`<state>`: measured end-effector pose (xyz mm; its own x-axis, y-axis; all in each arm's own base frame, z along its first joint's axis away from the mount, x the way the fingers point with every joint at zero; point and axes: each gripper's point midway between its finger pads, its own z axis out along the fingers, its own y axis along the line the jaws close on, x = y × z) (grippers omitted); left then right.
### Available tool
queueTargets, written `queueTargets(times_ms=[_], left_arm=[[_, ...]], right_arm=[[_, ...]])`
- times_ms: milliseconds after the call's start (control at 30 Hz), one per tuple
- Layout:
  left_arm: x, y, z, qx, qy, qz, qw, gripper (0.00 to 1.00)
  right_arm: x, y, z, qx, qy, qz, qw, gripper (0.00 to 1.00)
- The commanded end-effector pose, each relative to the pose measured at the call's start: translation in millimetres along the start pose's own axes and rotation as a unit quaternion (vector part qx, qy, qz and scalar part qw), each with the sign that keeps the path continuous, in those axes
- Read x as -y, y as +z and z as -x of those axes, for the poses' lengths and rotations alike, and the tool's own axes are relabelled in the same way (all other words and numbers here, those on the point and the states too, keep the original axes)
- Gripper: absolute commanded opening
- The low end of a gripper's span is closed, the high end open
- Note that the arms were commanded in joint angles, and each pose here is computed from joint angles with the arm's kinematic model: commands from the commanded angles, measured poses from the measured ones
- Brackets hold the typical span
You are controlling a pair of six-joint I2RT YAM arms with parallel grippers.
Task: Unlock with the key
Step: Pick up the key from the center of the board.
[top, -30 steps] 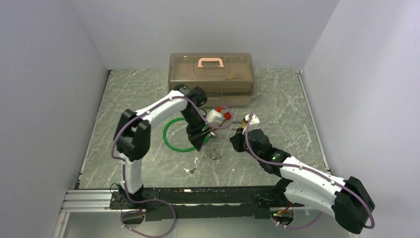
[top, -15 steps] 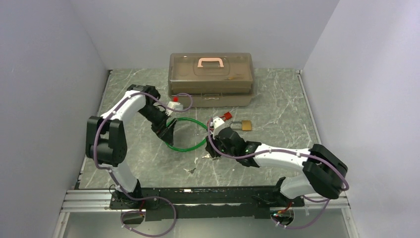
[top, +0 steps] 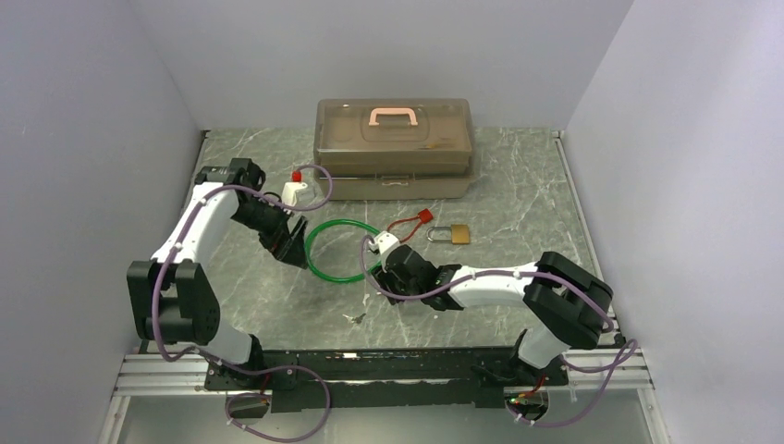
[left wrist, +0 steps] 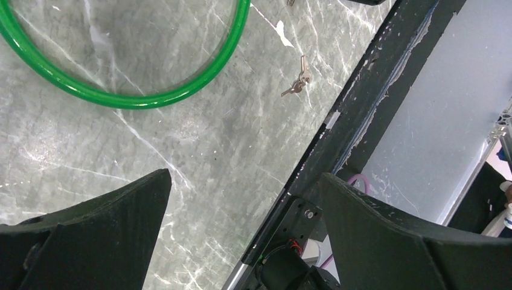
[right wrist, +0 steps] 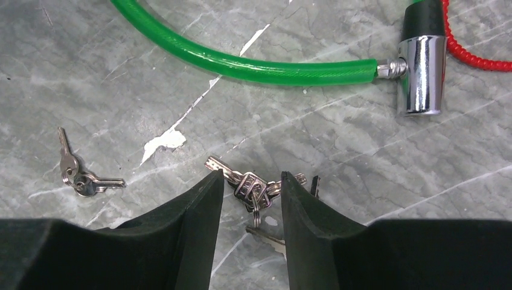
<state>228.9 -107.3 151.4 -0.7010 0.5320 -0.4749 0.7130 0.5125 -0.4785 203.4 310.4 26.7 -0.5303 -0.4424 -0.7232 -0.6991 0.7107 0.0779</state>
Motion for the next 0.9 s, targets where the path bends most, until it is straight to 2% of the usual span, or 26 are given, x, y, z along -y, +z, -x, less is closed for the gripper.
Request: queueTargets(times_ms=[0, 500, 567, 733, 867], left_arm=[[12.7, -11.0, 2.5, 0.029, 0.029, 0.015, 0.999, 0.99], [29.7, -36.2, 8.8, 0.069, 0.058, 0.059, 0.994, 0.99], [29.5, -38.2, 8.1, 0.069, 0.061, 0.067, 0.994, 0.99], [29.7, -38.8, 9.0, 0.07, 0.063, 0.067, 0.993, 0.99], [29.5, -33.4, 12.1, 0.077, 0.059, 0.05, 0.994, 0.99]], right_arm=[[-0.8, 2.2, 20.1, 0.02, -0.016, -0.012, 1.0, 0.42], [-1.4, 5.8, -19.0, -0.023, -0.028, -0.025, 0.999, 0.33], [-1.1, 7.4, -21.3, -0.027, -0.029, -0.026, 0.999, 0.28], [-0.6, 0.8, -9.0, -0.008, -0.026, -0.029, 0.999, 0.0], [-3.7, -8.6, 3.2, 0.009, -0.023, -0.021, 0.999, 0.0]])
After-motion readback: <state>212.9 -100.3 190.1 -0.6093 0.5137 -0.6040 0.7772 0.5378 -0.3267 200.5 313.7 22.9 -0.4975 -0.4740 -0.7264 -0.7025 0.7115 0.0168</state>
